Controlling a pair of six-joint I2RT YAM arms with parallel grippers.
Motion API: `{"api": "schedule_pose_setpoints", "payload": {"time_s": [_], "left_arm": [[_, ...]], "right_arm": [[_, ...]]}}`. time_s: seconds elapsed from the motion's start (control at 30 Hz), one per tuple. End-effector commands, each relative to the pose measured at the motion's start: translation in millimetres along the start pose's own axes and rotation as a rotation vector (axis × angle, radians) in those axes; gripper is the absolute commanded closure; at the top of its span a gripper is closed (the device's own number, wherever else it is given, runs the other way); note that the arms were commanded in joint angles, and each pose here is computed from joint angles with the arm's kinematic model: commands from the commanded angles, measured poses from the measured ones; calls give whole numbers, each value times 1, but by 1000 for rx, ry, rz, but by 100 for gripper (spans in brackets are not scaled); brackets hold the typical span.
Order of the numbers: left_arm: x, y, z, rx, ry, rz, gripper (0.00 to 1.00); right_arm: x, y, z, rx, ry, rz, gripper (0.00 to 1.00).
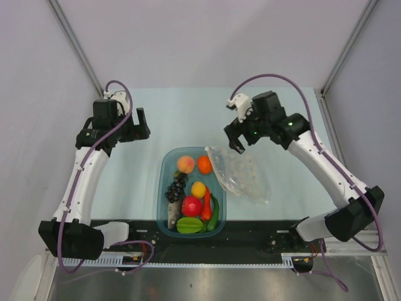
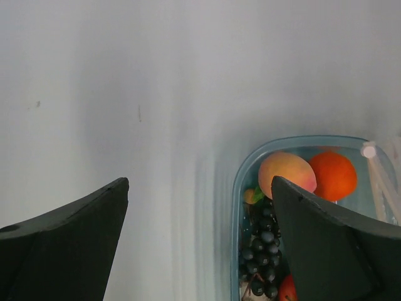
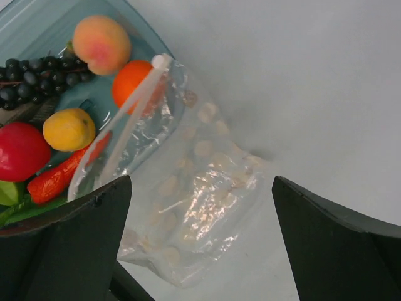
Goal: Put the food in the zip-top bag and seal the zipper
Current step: Pick up the zipper food storage bag at the center of the board.
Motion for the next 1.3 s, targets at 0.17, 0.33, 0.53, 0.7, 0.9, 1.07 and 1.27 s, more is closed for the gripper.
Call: {"api": "schedule_pose_setpoints", "payload": {"time_s": [0.17,0.33,0.53,0.7,0.9,1.07,1.27], "left_arm": [[32,28,-3,-142,144,214,0],[48,38,-17,-176,232,240,0],[76,52,-26,-235,355,302,0],[79,58,-24,-254,368,317,0],[83,56,-22,-247,386,328,0],[84,53,-15,-250,393,329,0],[86,48,-15,-236,392,332,0]], "right_arm": [[109,-43,43,-24,408,64,0],[150,-72,31,81,589,-9,0],[158,-109,9,267,590,-85,0],[154,-118,-7,317,619,-153,2],[147,-109,-41,392,678,-194,7],[135,-97,-53,406,698,-248,12],[129,-81,-33,333,656,-260,12]]}}
Point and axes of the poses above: each gripper's point midway between its finger pads, its own y axis back along the fingers, its own x axis along the line the jaws close on, z = x × y, the point moved 5 cm from there along y, back along the fingers, and after that the axes turned 1 degree about y, right-handed, at the moved point
